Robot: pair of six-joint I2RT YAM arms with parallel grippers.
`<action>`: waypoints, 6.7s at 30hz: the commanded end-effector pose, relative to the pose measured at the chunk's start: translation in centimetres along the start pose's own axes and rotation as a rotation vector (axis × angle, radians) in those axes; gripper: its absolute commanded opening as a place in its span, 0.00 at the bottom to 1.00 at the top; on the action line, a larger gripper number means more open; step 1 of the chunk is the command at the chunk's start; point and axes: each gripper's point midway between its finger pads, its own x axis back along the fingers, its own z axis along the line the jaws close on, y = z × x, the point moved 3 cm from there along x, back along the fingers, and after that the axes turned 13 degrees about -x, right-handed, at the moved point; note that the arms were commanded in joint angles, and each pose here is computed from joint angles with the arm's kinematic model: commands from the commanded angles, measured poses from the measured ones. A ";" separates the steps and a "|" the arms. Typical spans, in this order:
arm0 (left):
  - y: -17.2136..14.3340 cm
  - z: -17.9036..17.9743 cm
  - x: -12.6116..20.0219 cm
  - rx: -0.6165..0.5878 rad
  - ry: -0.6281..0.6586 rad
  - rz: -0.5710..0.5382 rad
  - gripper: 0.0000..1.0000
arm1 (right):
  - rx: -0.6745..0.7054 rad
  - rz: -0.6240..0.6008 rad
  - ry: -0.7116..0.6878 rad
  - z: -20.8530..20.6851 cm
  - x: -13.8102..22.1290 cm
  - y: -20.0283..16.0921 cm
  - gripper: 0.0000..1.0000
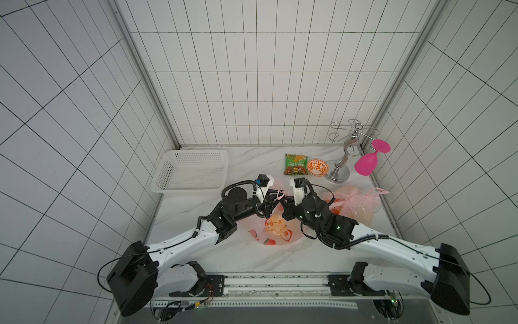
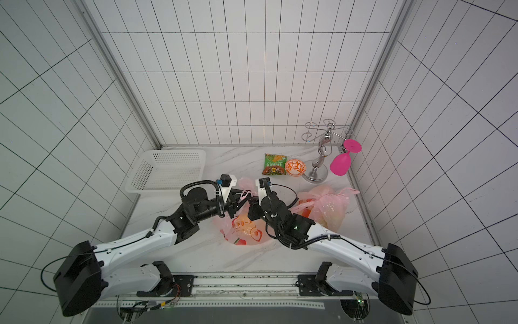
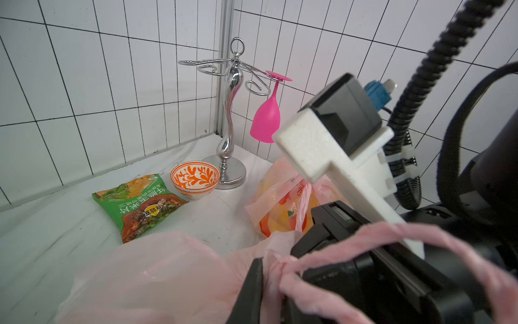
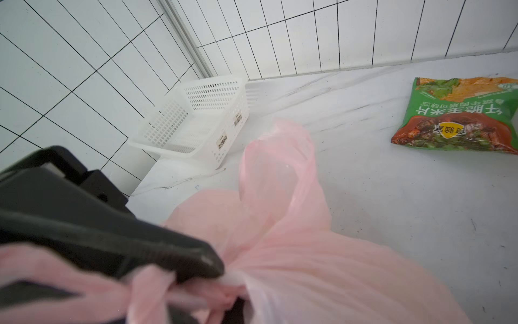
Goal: Place the banana into a plastic bag & tie a knot
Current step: Cross the plastic bag at the center of the board.
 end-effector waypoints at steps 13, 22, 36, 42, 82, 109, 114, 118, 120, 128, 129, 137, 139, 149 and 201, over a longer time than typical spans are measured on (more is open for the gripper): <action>2.9 -0.4 -1.1 0.055 -0.029 -0.070 0.17 | -0.023 -0.071 0.443 3.6 0.8 2.2 0.00; -0.3 -0.2 -0.1 0.105 0.011 0.011 0.21 | -0.098 -0.059 0.694 3.6 3.1 0.0 0.00; -1.7 -1.8 3.9 0.176 0.002 0.063 0.51 | -0.080 -0.108 0.756 3.8 2.7 0.0 0.00; -1.9 -1.6 5.9 0.168 0.062 0.104 0.56 | -0.062 -0.112 0.719 3.5 2.2 0.0 0.00; -1.4 0.8 3.3 0.250 0.030 0.188 0.45 | 0.091 -0.100 0.800 5.0 2.2 -1.0 0.00; -1.9 0.6 3.1 0.210 0.057 0.215 0.00 | 0.128 -0.069 0.808 5.3 2.6 -1.4 0.23; -1.5 1.3 4.0 0.184 0.134 0.197 0.00 | 0.130 -0.082 0.727 3.8 3.1 -1.6 0.44; -1.5 1.4 4.2 0.173 0.151 0.202 0.00 | 0.130 -0.108 0.678 2.6 4.4 -1.6 0.52; -1.4 1.4 4.3 0.167 0.159 0.201 0.00 | 0.128 -0.115 0.656 2.1 4.8 -1.6 0.53; -0.9 1.4 4.8 0.151 0.184 0.187 0.00 | 0.136 -0.127 0.559 0.3 6.4 -1.6 0.63; -0.9 1.3 4.8 0.145 0.184 0.189 0.00 | 0.144 -0.116 0.581 0.7 6.8 -1.6 0.64; -1.1 1.1 4.4 0.141 0.180 0.202 0.00 | 0.198 -0.137 0.674 5.2 9.8 0.6 0.77; -1.1 0.9 4.4 0.136 0.177 0.203 0.00 | 0.181 -0.156 0.672 5.7 10.1 1.4 0.79; -1.8 0.3 4.0 0.123 0.170 0.227 0.00 | 0.157 -0.247 0.674 7.0 10.8 4.0 0.79; -0.1 1.1 5.2 0.101 0.248 0.166 0.06 | 0.174 -0.099 0.277 -1.7 7.1 -1.6 0.00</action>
